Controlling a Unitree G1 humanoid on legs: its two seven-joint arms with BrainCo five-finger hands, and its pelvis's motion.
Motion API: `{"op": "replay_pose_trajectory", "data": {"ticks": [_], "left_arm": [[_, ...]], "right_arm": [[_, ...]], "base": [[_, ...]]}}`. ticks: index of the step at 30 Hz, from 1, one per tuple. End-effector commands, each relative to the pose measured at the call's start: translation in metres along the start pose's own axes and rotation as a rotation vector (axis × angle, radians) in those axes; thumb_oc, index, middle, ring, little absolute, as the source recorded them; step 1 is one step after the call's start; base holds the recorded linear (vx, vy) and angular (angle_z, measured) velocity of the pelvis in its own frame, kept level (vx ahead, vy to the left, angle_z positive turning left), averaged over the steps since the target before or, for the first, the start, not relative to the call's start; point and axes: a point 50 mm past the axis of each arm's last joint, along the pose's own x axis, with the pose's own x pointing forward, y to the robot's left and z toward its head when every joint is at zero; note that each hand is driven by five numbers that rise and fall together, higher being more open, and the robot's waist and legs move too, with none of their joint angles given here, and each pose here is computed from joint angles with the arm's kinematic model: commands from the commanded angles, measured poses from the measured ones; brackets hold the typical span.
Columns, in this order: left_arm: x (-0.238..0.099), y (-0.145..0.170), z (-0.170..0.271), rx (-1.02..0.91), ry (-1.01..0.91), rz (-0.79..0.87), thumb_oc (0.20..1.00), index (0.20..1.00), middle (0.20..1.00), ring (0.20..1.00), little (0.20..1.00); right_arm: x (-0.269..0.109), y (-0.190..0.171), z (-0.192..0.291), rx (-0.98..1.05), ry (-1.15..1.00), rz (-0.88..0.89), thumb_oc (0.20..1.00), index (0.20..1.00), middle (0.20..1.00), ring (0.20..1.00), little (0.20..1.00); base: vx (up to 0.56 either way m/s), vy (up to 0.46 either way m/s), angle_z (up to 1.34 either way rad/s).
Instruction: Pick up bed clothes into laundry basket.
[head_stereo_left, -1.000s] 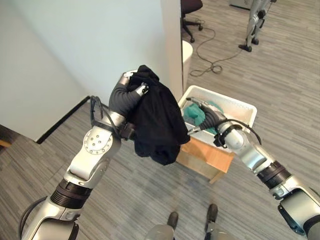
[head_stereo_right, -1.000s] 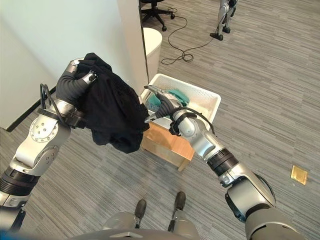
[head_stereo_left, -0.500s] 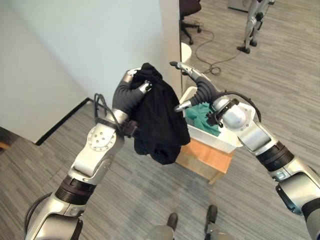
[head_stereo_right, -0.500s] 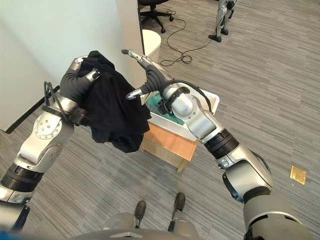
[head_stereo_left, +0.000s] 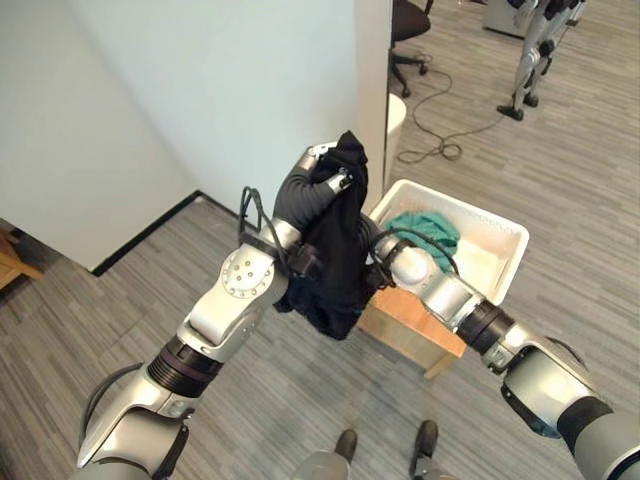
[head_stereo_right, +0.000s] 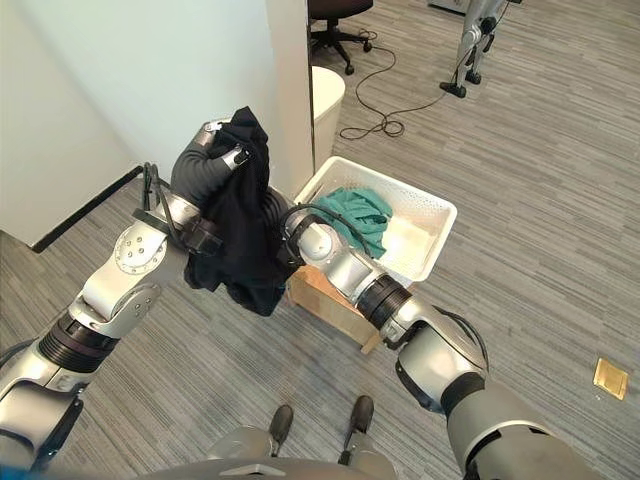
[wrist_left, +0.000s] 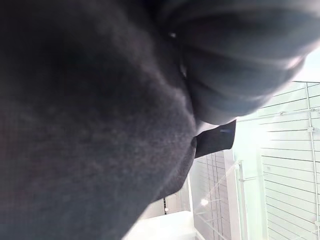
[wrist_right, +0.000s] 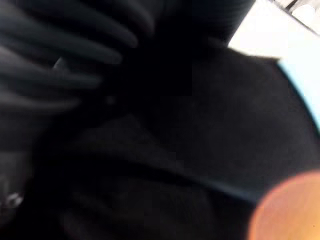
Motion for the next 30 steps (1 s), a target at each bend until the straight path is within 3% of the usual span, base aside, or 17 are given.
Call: {"op": "replay_pose_trajectory", "data": {"ticks": [1,9,10,11,20,30], "left_arm": [[0.032,-0.027,0.065,-0.019,-0.331,-0.155,0.2,0.2,0.2,0.2,0.2],[0.03,-0.027,0.061,-0.03,-0.319,-0.148,0.2,0.2,0.2,0.2,0.2],[0.029,-0.025,0.059,-0.036,-0.312,-0.131,0.2,0.2,0.2,0.2,0.2],[0.029,-0.025,0.059,-0.036,-0.312,-0.131,0.2,0.2,0.2,0.2,0.2],[0.025,-0.019,0.055,-0.019,-0.29,-0.094,0.2,0.2,0.2,0.2,0.2],[0.019,-0.011,0.042,-0.006,-0.23,-0.052,0.2,0.2,0.2,0.2,0.2]], "right_arm": [[0.009,0.008,0.024,0.008,-0.101,0.046,1.0,1.0,1.0,1.0,1.0],[0.005,0.009,0.01,0.112,-0.051,0.016,1.0,1.0,1.0,1.0,1.0],[0.004,0.008,0.007,0.191,-0.046,-0.011,0.26,0.26,0.26,0.26,0.26],[0.003,0.008,0.006,0.192,-0.046,-0.011,0.2,0.2,0.2,0.2,0.2],[0.0,0.004,0.004,0.24,-0.042,-0.06,0.2,0.2,0.2,0.2,0.2],[-0.008,-0.031,0.002,0.212,-0.049,-0.193,0.2,0.2,0.2,0.2,0.2]], "base": [[0.0,0.0,0.0],[0.0,0.002,0.01],[0.0,0.0,0.0],[0.0,0.0,0.0],[0.0,0.0,0.0],[0.0,0.0,0.0]]}}
